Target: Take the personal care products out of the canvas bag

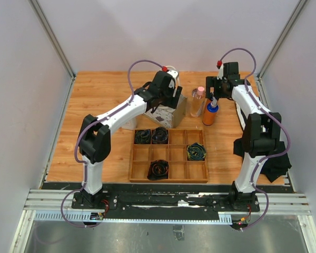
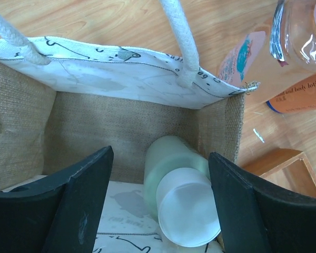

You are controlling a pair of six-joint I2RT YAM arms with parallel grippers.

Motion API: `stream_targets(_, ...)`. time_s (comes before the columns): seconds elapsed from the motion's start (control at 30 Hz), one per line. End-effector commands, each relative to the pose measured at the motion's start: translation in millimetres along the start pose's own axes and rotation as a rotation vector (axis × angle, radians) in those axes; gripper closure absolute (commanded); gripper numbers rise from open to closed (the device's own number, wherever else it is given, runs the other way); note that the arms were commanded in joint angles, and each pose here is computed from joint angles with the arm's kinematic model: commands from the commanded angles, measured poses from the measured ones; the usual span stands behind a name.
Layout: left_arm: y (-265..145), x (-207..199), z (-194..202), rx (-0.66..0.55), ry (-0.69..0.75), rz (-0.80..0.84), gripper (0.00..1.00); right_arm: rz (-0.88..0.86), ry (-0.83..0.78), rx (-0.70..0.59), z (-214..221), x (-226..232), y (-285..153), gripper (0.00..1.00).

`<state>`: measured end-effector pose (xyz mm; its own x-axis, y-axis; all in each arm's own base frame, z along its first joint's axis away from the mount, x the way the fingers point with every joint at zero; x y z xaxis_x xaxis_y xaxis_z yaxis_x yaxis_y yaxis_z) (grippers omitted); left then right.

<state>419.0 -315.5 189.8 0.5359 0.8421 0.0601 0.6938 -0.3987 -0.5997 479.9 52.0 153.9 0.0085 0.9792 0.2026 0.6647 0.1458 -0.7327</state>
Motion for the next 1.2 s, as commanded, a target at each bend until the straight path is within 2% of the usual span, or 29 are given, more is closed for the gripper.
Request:
stream_targets(0.0,-13,-11,17,0.077,0.021,0.046,0.25,0.030,0.013,0.014,5,-8,-1,0.06)
stream_targets(0.2,-19,-11,11,0.087,0.021,0.026,0.31,0.033,0.012,-0.013,0,-7,-14,0.05)
stream_targets(0.47,-19,-6,10,0.134,0.019,-0.021,0.27,0.032,0.013,-0.030,-3,-6,-22,0.04)
stream_targets(0.8,1,-5,21,0.159,0.041,-0.043,0.30,0.036,0.007,-0.059,-7,-5,-37,0.03)
stream_targets(0.9,2,-4,22,0.155,0.045,-0.047,0.37,0.033,0.005,-0.073,-11,-4,-43,0.03)
stream_targets(0.97,2,-3,20,0.150,0.048,-0.052,0.48,0.029,0.006,-0.083,-13,-3,-47,0.03)
stream_targets(1.07,-4,2,11,0.127,0.047,-0.084,0.75,0.021,0.007,-0.097,-15,-1,-55,0.03)
stream_targets(1.17,-17,8,-5,0.072,0.044,-0.123,0.89,0.013,0.007,-0.113,-17,2,-63,0.03)
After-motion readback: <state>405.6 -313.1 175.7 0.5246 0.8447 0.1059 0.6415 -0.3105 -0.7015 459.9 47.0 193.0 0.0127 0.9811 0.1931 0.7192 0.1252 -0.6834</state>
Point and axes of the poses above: each gripper's point midway between its finger pads, its own y axis out along the fingers, its own x axis along the line the jaws close on, z = x × y, the point moved 3 cm from there along -y, back along the fingers, and after that the axes turned 9 degrees about y, right-handed, at the moved point
